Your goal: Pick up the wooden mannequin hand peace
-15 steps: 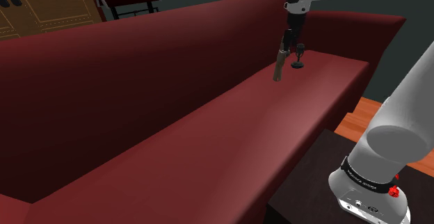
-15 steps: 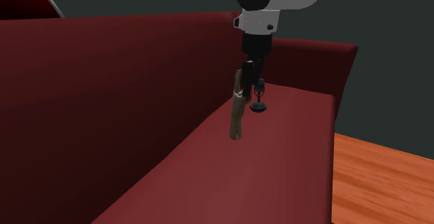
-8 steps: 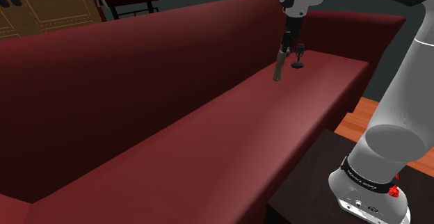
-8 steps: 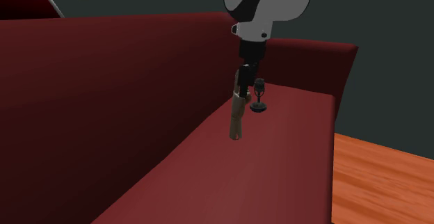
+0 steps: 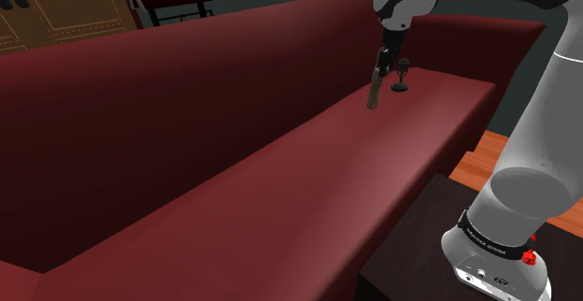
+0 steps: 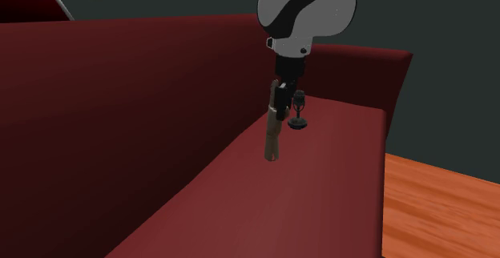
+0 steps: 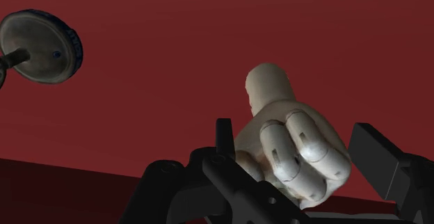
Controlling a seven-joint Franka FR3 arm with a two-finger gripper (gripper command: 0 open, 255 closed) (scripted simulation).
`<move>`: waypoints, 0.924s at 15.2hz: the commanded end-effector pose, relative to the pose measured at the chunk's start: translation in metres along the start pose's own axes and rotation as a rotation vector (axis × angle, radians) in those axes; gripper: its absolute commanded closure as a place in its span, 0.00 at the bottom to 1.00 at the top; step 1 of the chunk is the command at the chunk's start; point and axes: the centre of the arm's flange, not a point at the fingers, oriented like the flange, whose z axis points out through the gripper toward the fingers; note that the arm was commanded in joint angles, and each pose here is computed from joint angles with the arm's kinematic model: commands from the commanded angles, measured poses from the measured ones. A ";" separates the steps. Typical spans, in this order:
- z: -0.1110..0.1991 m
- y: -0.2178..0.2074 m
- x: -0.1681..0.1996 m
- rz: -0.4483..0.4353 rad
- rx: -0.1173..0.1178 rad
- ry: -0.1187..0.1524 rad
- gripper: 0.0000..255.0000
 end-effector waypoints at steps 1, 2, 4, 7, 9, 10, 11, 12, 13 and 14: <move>0.002 0.000 -0.001 0.000 0.001 -0.003 1.00; 0.002 0.001 -0.001 0.000 0.001 -0.003 1.00; 0.002 0.000 0.000 0.000 0.001 -0.003 1.00; 0.002 0.000 0.001 0.000 0.001 -0.004 1.00; -0.009 0.000 0.001 0.001 0.001 -0.004 1.00; -0.014 0.000 0.001 0.000 0.001 -0.004 1.00; -0.019 0.000 0.001 0.000 0.001 -0.004 1.00; -0.024 0.000 0.002 0.000 0.001 -0.004 1.00; -0.030 0.000 0.002 0.000 0.001 -0.004 1.00; -0.035 0.000 0.002 0.000 0.001 -0.004 1.00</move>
